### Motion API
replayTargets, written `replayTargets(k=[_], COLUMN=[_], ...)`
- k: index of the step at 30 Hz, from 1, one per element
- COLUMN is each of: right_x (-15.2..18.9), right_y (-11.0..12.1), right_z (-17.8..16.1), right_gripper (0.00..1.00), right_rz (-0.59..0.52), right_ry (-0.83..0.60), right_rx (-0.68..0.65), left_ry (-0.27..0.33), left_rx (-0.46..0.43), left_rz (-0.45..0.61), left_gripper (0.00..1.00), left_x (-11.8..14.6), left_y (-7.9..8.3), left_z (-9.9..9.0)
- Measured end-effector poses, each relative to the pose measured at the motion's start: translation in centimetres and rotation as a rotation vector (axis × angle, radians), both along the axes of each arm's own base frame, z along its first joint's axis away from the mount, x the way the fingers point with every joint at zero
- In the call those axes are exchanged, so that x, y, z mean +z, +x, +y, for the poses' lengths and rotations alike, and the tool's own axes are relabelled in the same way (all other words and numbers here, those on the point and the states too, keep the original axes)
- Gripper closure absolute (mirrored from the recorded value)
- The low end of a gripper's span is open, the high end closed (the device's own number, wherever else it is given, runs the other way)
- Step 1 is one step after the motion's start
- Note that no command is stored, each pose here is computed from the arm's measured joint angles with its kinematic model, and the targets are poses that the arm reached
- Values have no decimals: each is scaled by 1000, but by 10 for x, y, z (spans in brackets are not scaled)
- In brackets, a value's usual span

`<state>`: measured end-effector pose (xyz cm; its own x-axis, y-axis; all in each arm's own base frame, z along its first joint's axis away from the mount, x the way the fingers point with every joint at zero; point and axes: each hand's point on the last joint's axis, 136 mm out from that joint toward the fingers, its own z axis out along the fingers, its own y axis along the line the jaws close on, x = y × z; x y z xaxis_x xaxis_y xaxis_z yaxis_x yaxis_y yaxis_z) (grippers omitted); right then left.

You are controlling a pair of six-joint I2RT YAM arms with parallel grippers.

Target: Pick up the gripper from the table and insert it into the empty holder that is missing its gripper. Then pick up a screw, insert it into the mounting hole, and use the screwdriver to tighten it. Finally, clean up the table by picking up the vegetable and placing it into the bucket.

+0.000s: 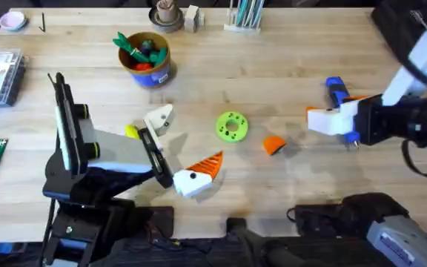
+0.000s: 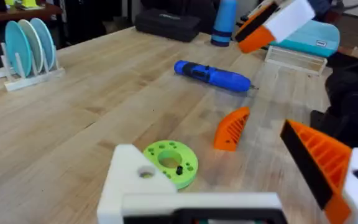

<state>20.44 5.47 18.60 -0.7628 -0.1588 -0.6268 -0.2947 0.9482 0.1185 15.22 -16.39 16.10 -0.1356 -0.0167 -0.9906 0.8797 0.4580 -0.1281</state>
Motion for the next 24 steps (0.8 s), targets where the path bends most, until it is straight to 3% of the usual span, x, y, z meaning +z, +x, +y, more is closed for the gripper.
replayTargets(k=[5, 11, 24], right_x=[9, -11, -60], right_y=[-18, -34, -33], right_z=[24, 51, 77], right_gripper=[7, 7, 9], right_rz=[154, 317, 560], right_ry=[-41, -92, -165], right_rx=[164, 332, 422], left_ry=[1, 1, 1], left_rx=[0, 0, 0], left_rz=[-1, -2, -2], left_gripper=[8, 8, 7], left_x=[0, 0, 0], left_y=[0, 0, 0], left_z=[0, 0, 0])
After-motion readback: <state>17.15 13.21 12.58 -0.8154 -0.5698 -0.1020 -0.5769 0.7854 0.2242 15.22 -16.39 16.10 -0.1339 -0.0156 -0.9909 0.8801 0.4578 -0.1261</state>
